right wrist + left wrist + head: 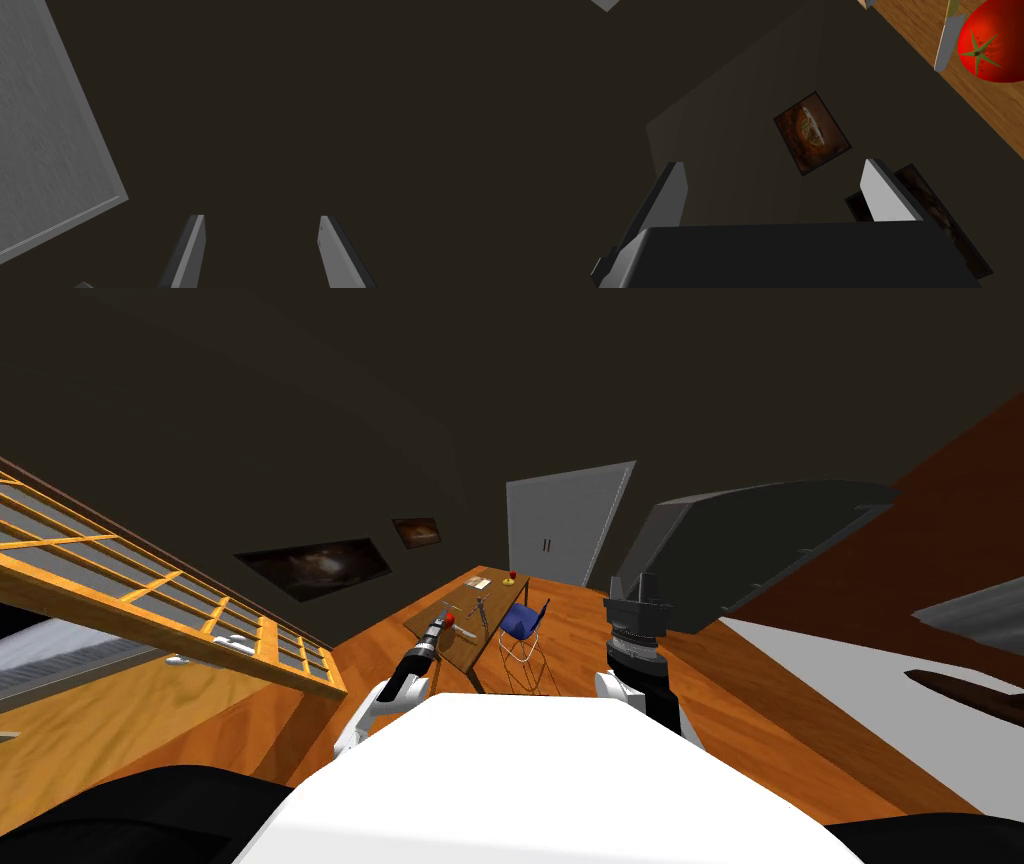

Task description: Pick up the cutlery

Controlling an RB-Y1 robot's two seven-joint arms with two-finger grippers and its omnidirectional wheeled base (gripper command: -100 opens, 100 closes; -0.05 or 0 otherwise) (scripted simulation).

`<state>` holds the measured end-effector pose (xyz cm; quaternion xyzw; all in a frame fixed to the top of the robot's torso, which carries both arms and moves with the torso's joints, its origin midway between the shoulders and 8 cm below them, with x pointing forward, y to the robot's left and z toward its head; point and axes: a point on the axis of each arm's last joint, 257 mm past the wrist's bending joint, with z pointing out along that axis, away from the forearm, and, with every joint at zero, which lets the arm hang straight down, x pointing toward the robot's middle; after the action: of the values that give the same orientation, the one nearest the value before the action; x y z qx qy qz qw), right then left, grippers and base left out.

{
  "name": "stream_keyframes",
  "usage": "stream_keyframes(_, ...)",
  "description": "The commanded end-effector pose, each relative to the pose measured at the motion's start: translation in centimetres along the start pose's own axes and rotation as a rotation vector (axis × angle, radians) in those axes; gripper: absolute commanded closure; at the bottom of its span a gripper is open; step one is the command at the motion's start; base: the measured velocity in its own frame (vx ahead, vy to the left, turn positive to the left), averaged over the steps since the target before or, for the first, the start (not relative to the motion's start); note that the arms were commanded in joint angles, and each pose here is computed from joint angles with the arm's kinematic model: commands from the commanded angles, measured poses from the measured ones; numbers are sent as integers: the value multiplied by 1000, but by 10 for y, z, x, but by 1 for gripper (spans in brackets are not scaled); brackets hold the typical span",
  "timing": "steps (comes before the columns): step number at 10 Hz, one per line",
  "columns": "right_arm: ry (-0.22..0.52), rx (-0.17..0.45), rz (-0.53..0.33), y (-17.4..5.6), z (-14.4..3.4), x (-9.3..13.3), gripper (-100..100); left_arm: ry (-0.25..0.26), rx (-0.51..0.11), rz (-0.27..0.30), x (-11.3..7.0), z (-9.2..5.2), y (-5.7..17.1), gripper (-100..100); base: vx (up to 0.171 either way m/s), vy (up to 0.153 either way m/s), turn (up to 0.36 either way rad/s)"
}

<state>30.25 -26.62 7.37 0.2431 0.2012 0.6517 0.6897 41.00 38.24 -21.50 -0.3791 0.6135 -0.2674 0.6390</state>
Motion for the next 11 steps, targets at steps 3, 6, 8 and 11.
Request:
stream_keyframes(3,0,0,0,0,0,0,0,25,-103,32,5,6,42,-100,27,-40,-54)
stream_keyframes(6,0,0,0,0,0,0,0,51,-199,50,10,6,83,-100,39,-52,-62)
stream_keyframes(8,0,0,0,0,0,0,0,70,-267,67,11,7,110,-100,51,-57,-67)
stream_keyframes(11,0,0,0,0,0,0,0,93,-347,83,13,5,142,-100,39,-37,-40)
